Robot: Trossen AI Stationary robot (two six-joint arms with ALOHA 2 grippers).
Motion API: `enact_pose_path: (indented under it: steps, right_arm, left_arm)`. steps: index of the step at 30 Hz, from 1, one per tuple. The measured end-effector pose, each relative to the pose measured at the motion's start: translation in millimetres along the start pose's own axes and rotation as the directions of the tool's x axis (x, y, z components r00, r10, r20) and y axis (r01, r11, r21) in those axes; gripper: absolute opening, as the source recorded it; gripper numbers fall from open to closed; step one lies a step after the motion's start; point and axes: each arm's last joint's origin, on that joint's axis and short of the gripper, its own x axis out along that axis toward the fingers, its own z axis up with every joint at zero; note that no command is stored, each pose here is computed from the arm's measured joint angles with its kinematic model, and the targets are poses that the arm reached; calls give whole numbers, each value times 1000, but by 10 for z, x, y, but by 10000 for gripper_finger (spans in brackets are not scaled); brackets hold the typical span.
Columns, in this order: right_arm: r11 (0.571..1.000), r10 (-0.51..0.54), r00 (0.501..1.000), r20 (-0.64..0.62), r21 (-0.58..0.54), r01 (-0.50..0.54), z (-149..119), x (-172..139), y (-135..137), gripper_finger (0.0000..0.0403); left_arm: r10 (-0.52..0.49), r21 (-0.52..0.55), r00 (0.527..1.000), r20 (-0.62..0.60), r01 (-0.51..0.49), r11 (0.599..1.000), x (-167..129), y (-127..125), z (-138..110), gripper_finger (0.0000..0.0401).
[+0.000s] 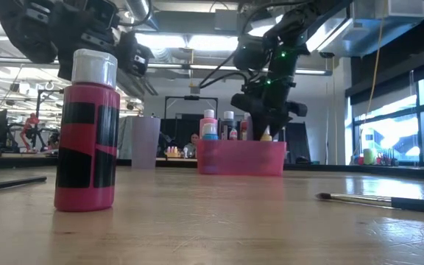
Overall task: Pick & Place Paint Supplies
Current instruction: Put the yellow paint bottle into the red bin, then put the black paint brush into the purple cup
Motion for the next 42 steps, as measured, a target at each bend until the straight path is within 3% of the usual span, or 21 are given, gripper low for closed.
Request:
enact_pose_path:
  steps: [5,13,25,32,38,42]
  right_arm:
    - [1000,-4,1000,0,8,4,16,9,-25,146]
    - [1000,-7,1000,2,8,7,17,9,-26,225]
    - [1000,-4,1000,9,-7,4,-27,-17,44,267]
    - [998,-55,998,8,-42,56,-35,-124,93,286]
    - [992,-90,996,-8,-87,89,-17,-313,166,297]
    - [976,-167,986,-15,-142,163,-26,-523,210,298]
  left_arm:
    - [-33,-11,999,-6,33,999,28,-23,-10,249]
    - [-40,-21,999,-10,40,999,40,-32,-18,249]
    - [-84,-40,996,-15,83,996,39,-45,-32,249]
    - [-82,-41,997,-15,81,996,39,-45,-32,249]
    - [-45,-57,999,-27,44,997,48,-40,-48,249]
    - [34,-103,998,-57,-40,994,97,-46,-80,249]
